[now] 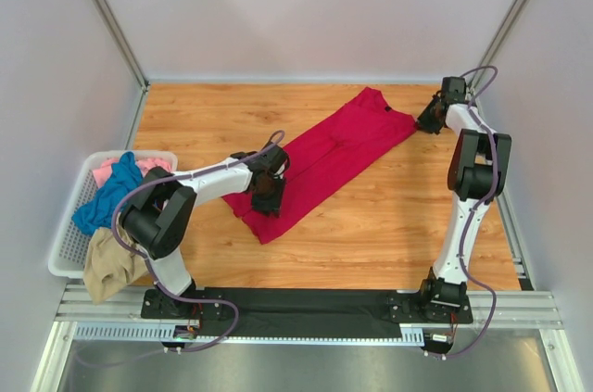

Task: Fold and stack the t-shirts
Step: Fold the tshirt

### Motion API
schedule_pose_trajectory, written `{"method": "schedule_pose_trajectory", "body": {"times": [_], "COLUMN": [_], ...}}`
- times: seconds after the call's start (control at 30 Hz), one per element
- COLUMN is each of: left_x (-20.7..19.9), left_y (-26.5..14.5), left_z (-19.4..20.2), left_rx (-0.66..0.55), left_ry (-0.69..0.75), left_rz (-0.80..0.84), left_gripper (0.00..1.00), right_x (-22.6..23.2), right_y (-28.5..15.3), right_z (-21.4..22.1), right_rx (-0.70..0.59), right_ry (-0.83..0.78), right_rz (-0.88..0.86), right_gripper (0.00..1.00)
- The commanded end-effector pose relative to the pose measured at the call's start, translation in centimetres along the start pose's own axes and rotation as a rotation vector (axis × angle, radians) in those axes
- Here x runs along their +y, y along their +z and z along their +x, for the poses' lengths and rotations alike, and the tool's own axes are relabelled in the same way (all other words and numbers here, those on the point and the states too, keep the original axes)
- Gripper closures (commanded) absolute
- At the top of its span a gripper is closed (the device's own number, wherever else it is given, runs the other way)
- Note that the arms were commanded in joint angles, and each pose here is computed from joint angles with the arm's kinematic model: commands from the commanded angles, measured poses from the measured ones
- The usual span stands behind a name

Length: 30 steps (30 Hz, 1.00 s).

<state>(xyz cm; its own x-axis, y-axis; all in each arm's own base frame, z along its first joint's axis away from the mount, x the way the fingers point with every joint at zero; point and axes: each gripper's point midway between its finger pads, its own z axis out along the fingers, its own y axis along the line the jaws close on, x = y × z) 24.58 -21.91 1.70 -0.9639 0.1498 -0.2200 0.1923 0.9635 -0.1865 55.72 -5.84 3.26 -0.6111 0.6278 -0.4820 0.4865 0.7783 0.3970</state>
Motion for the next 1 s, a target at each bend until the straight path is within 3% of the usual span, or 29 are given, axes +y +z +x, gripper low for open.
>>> {"method": "schedule_pose_trajectory", "body": {"times": [0.0,0.03,0.1,0.33,0.5,0.6,0.7,0.83,0.97], "left_x": [1.3,1.5,1.6,-2.9,-6.4,-9.0,-9.8,-5.4,-1.5], "left_y": [1.4,1.4,1.1,1.0,-1.4,-3.6,-5.4,-6.7,-6.8], "left_z": [1.2,1.3,1.8,3.6,2.7,1.7,0.7,-2.6,-4.8], "left_rx": [0.022,0.013,0.011,0.037,-0.003,-0.036,-0.056,-0.173,-0.171], "left_ry": [0.016,0.027,0.042,0.080,0.067,0.098,0.148,0.247,0.161], "left_rz": [-0.110,-0.136,-0.164,-0.061,0.066,0.198,0.220,-0.003,-0.031], "left_gripper": [0.58,0.58,0.58,0.58,0.56,0.54,0.53,0.48,0.47], "right_x": [-1.8,-2.0,-2.0,-0.8,-0.3,0.2,1.0,3.3,4.9], "right_y": [0.6,0.9,1.1,2.0,2.5,2.4,1.5,-2.9,-7.0], "right_z": [0.1,0.2,-0.4,-3.0,-5.0,-6.6,-7.6,-7.8,-4.9], "right_rx": [0.022,0.031,0.022,-0.027,-0.067,-0.081,-0.086,-0.099,-0.051], "right_ry": [-0.038,-0.040,-0.042,-0.047,-0.085,-0.089,-0.060,-0.028,-0.010], "right_rz": [0.089,0.091,0.085,0.042,0.016,-0.006,-0.020,-0.067,-0.074], "right_gripper": [0.85,0.93,1.00,1.00,1.00,0.93,0.77,0.63,0.55]}}
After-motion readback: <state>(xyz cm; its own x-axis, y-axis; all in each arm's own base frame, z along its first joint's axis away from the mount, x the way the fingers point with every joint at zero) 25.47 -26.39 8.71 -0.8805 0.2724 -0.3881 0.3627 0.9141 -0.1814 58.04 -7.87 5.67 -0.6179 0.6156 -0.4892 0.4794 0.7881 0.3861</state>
